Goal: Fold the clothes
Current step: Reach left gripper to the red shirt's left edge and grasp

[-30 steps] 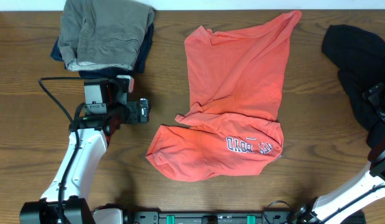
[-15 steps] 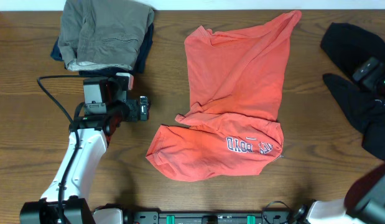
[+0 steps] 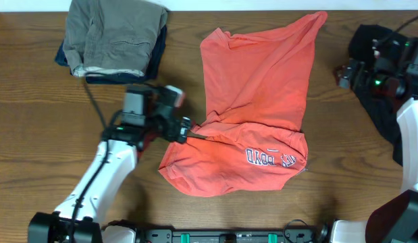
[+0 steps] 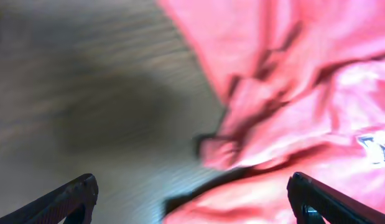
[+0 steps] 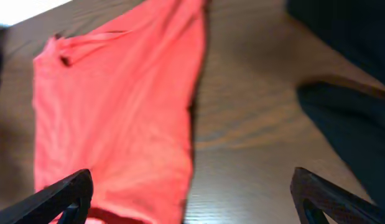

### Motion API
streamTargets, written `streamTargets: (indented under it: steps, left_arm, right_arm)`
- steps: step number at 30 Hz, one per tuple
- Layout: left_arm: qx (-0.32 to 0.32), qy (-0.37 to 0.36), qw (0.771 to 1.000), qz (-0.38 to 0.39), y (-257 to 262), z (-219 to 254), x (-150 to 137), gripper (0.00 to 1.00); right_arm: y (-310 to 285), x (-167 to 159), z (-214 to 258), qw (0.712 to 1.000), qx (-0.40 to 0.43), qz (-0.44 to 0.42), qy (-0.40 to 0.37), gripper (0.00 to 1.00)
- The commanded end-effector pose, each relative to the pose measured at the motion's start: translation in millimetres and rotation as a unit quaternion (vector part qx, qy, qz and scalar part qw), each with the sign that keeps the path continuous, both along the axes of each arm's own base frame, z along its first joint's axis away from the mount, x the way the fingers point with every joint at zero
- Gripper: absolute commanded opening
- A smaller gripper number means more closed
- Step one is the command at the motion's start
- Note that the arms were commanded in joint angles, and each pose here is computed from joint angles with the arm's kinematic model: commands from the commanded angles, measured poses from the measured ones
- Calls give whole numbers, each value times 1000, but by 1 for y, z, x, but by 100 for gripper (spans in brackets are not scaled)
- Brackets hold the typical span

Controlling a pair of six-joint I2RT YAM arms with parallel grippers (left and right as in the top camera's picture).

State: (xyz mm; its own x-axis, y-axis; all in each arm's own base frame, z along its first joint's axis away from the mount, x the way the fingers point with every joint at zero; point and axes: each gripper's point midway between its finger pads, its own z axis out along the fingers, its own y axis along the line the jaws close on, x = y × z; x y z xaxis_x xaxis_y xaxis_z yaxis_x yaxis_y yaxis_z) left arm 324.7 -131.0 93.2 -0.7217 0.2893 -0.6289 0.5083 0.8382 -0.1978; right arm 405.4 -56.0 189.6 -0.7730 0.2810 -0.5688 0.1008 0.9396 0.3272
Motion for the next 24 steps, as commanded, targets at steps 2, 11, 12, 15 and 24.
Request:
streamTargets:
  steps: [2, 11, 12, 15, 24]
  left_arm:
    - [44, -22, 997, -53, -19, -8, 2, 98]
    - [118, -31, 977, -174, -60, -54, -13, 99]
    - [135, -36, 974, -179, -61, -58, -12, 99]
    - [177, -53, 965, -187, -61, -65, -8, 99]
    - [200, -50, 961, -184, -59, -78, -5, 87]
  right_arm:
    - [7, 2, 0, 1000, 5, 24, -8, 99]
    - [9, -4, -4, 1000, 12, 23, 8, 99]
    - [9, -5, -4, 1000, 12, 23, 10, 99]
    - [9, -7, -5, 1000, 13, 23, 14, 99]
    - [11, -7, -6, 999, 18, 23, 16, 99]
